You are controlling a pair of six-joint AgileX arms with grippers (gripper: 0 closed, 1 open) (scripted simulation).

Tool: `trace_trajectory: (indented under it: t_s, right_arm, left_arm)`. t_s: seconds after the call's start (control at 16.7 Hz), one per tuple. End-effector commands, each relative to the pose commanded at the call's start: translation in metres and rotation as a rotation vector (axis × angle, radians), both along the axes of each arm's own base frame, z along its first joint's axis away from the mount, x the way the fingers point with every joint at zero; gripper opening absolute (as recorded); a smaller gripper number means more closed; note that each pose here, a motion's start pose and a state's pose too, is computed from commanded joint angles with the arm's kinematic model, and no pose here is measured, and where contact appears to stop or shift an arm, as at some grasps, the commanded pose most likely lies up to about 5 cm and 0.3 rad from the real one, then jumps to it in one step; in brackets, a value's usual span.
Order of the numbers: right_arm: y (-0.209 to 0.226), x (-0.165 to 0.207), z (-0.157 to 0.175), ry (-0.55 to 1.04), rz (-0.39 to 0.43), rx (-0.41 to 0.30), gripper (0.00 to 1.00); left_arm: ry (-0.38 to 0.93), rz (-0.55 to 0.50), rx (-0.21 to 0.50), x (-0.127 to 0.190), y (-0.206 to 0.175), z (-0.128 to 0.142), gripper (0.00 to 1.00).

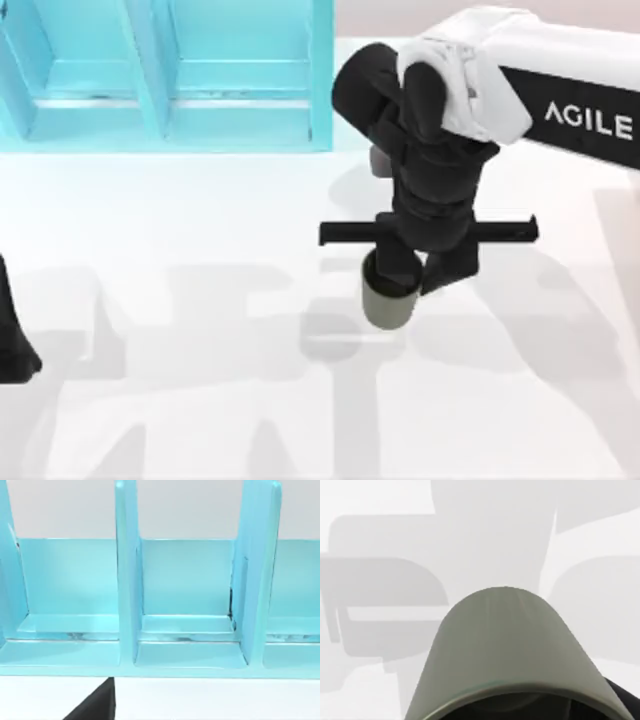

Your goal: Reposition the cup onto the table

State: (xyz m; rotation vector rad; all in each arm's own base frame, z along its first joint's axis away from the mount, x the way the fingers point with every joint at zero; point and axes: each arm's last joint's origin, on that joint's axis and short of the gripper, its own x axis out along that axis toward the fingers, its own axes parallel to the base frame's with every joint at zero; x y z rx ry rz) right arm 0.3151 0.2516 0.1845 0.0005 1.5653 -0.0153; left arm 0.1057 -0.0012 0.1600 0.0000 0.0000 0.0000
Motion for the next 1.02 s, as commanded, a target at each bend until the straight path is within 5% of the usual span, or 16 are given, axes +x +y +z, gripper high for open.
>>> trace_trajectory:
  t_s: [0.78, 1.02]
  right_arm:
    - [0.0000, 0.0000, 0.0000, 0.000, 0.000, 0.000, 0.98]
    - [0.0000, 0.0000, 0.0000, 0.000, 0.000, 0.000, 1.00]
  left_arm:
    - [0.000, 0.000, 0.000, 0.0000, 0.0000, 0.0000, 1.00]
    - [0.000, 0.000, 0.000, 0.0000, 0.0000, 0.0000, 1.00]
